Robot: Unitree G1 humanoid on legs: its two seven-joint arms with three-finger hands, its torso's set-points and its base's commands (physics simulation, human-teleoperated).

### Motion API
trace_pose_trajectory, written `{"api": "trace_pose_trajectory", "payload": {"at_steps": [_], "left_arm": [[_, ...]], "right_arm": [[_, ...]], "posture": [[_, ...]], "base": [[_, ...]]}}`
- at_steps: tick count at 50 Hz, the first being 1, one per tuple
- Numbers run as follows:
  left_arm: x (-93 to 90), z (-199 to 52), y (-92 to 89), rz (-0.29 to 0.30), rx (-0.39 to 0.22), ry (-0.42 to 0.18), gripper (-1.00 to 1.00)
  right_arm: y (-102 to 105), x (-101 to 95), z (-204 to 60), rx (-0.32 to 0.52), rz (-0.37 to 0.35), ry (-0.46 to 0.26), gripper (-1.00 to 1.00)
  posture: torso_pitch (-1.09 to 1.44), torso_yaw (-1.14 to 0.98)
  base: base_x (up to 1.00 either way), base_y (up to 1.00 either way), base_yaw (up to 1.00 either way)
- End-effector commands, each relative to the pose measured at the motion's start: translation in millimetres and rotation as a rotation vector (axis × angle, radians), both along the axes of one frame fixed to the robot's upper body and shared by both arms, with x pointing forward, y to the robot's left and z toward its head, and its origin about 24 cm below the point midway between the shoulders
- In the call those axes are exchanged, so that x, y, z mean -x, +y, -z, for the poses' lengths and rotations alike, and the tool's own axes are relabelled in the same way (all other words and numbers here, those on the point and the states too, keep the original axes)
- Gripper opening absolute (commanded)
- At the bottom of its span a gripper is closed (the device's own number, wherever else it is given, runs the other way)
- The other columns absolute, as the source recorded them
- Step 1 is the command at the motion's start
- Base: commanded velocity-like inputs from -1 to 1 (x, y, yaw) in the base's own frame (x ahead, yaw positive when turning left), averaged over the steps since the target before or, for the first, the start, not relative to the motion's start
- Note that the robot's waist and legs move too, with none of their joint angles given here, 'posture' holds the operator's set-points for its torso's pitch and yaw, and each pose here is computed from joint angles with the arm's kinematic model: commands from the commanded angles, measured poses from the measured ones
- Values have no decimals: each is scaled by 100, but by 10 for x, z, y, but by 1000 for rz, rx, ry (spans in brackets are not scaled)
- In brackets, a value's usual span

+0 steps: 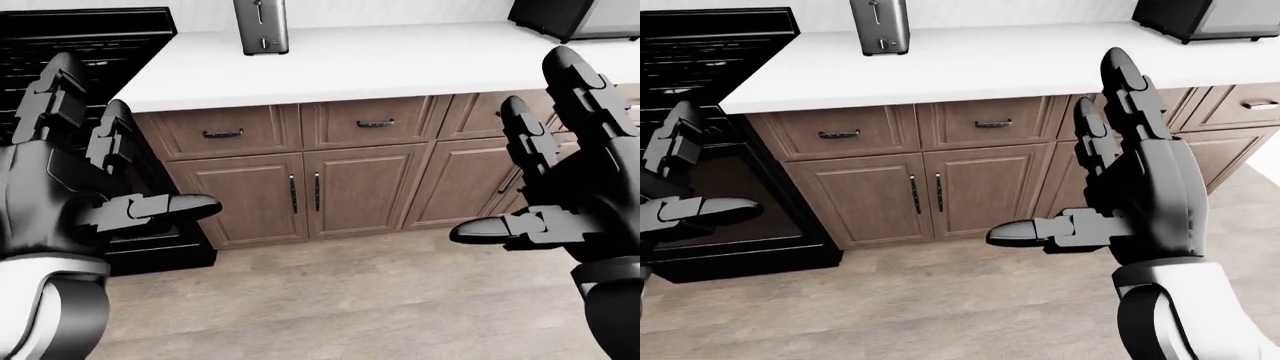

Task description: Navigate to the microwave.

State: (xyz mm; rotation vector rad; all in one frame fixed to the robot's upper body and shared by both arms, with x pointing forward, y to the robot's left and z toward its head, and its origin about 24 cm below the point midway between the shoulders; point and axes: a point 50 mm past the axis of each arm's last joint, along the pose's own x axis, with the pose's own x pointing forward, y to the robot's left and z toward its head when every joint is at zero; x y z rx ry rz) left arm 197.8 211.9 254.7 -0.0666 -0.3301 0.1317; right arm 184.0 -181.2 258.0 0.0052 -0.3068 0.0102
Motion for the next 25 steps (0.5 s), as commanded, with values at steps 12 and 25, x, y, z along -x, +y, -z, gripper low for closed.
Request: {"api": "trace_pose_trajectory", "payload": {"at_steps": [12,25], "left_arm": [[57,-107,34,-30,-9,-84,100],[57,-108,36,-31,-10,-82,100]], "right_arm": [[7,46,-90,1,-3,-83,100],[8,46,-90,1,-3,-82,100]], "posture": [[0,0],[0,0]], "base": [[0,40,0],[0,41,0]]}}
